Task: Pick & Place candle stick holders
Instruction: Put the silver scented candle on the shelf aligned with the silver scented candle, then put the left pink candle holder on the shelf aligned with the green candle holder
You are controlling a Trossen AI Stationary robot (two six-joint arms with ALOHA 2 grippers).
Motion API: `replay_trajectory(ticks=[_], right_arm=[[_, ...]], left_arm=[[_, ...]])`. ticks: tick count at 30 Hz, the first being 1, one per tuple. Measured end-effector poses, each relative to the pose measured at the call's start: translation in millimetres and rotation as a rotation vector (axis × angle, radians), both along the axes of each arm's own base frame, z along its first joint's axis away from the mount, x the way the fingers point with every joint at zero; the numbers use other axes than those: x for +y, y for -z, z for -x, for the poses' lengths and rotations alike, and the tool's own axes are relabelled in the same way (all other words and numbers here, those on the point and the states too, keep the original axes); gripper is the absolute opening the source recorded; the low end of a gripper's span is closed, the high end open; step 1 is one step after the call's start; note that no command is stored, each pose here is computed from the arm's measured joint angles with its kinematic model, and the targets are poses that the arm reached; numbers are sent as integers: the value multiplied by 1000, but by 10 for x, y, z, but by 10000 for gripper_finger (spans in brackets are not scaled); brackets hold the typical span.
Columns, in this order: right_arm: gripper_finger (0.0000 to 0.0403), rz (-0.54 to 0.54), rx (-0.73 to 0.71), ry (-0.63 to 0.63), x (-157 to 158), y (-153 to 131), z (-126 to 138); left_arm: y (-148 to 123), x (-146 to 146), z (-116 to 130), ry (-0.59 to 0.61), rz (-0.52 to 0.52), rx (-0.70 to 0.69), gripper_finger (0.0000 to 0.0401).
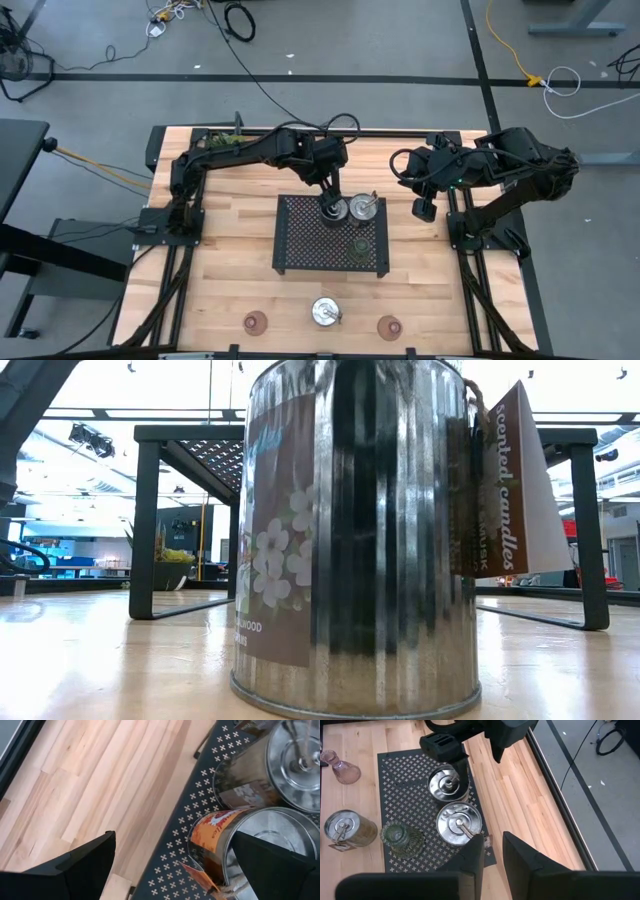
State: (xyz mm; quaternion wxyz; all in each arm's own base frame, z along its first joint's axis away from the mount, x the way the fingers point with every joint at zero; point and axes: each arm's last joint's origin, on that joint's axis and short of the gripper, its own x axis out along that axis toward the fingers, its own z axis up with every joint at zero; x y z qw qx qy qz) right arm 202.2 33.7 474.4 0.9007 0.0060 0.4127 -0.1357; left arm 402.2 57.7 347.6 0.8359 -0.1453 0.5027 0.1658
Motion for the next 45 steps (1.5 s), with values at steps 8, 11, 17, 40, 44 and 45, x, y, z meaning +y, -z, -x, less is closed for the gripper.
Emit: replay_trajectory(ticks=[8, 11, 17, 40, 44, 45], right_arm=[[73, -1, -5, 0, 0, -3, -4], [73, -1, -5, 0, 0, -3, -4], [73, 4, -12, 5, -1, -7, -8], [73, 2, -11, -12, 2, -9, -10], [73, -9, -10, -22, 7, -8, -11], [73, -23, -13, -20, 10, -9, -13]], left_arm=[[0, 28, 4, -6, 3, 0, 399], [-17, 25, 22, -4, 5, 0, 399], [-144, 19, 103, -8, -8, -34, 399], [-232, -1041, 558, 179, 229, 259, 399], [-342, -1404, 720, 158, 166, 221, 399], [-365, -1486, 766, 147, 155, 214, 399]])
